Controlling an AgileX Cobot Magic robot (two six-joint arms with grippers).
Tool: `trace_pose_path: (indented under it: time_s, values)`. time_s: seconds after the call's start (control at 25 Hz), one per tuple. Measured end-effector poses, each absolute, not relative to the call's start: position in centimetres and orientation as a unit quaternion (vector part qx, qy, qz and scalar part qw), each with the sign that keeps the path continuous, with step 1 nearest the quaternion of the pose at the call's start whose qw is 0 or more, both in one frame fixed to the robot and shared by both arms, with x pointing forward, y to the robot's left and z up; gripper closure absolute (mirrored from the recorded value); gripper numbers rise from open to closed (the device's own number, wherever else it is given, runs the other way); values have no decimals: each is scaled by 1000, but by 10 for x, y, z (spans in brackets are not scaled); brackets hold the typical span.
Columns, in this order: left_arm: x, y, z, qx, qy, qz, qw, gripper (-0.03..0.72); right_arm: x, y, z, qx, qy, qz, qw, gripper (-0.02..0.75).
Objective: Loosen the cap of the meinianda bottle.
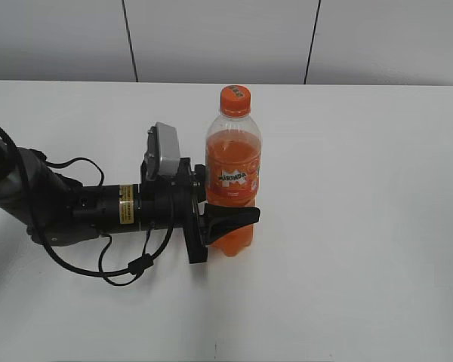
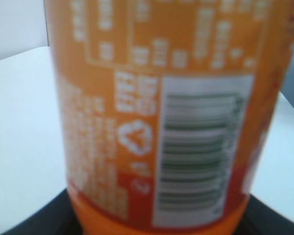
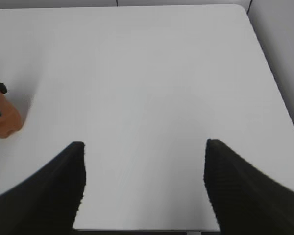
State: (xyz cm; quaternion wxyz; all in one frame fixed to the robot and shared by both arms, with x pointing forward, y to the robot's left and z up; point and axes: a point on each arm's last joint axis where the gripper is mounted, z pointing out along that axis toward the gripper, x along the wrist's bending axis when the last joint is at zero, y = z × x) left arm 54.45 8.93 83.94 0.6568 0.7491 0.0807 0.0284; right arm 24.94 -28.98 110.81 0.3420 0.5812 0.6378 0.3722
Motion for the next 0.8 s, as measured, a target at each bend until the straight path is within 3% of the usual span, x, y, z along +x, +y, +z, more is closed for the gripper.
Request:
trace_pose_path:
  time_s: [0.28, 0.44, 0.8]
  values:
    - [544, 89, 839, 749, 81, 28, 657, 305, 310, -280, 1162, 588, 673, 372, 249, 172]
    - [544, 89, 839, 749, 81, 28, 657, 305, 361, -276, 1174, 619, 686, 344, 167, 172]
    - [544, 89, 840, 749, 81, 28, 657, 305, 471, -272, 1158, 660, 686, 302, 51, 172]
